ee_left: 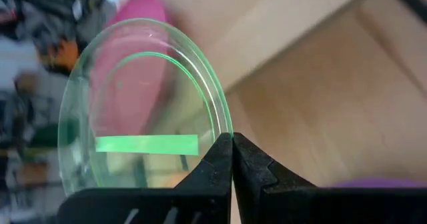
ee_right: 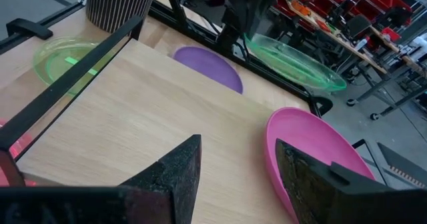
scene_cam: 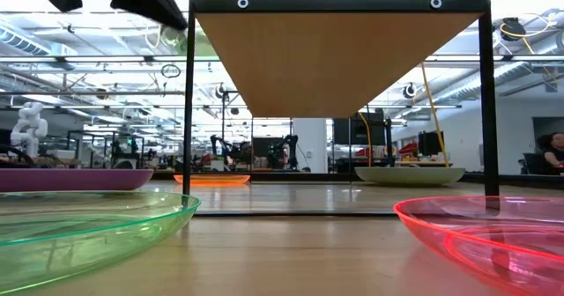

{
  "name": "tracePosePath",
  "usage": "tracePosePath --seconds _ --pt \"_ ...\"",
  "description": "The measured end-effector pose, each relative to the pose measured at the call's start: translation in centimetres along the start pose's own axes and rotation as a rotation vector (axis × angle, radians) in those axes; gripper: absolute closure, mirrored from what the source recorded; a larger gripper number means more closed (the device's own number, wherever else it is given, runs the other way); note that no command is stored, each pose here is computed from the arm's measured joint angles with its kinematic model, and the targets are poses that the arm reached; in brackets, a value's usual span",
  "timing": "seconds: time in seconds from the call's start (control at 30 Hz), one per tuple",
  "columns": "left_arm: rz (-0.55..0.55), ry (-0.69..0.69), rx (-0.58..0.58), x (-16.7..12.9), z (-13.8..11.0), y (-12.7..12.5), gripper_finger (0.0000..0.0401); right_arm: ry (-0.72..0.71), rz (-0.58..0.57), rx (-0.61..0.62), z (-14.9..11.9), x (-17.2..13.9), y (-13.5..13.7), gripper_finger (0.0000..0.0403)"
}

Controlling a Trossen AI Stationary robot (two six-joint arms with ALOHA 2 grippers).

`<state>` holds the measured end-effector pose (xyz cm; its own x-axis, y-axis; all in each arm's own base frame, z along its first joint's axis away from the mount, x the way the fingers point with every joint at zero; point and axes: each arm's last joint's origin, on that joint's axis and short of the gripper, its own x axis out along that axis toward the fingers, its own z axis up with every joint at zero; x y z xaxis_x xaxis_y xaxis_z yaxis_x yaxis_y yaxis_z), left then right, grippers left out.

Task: Place and stack plates onto a shelf
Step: Put the transparent green plate on the shelf

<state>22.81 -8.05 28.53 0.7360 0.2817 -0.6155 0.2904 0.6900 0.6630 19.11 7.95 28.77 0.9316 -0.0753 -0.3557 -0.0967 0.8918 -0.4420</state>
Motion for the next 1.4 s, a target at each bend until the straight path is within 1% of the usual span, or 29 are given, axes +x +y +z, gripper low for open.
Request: tracePosePath --seconds 0.13,0.23,0.43,0.53,0.73,1.0,1.17,1.4 --pt "0.014 -0.103 0.065 -0.4 1.1 -0.1 0.04 0.0 0.0 -0.001 0.0 0.0 0.0 0.0229" --pt "0.005 -0.197 0.103 -0.6 2.1 -0.2 0.04 0.001 0.0 -0.003 0.0 0.0 0.0 0.0229" --pt "-0.011 -0.356 0.197 0.3 4.3 -1.2 0.04 0.025 0.006 -0.012 -0.3 0.0 0.1 0.0229" --pt "-0.026 -0.367 0.253 1.5 4.9 -2.2 0.04 0.034 0.008 -0.013 -0.4 0.0 0.1 0.0229" --pt "-0.009 -0.385 0.326 3.1 5.8 -3.1 0.04 0.037 0.009 -0.014 -0.4 0.0 0.1 0.0229" --pt "-0.055 -0.396 0.328 4.7 5.7 -3.2 0.04 0.037 0.009 -0.013 -0.4 0.0 0.1 0.0229" --pt "-0.069 -0.403 0.343 4.8 5.7 -3.2 0.04 0.037 0.009 -0.013 -0.4 0.0 0.1 0.0229" --pt "-0.119 -0.425 0.34 5.2 5.4 -2.8 0.04 0.036 0.008 -0.013 -0.4 0.0 0.1 0.0229"
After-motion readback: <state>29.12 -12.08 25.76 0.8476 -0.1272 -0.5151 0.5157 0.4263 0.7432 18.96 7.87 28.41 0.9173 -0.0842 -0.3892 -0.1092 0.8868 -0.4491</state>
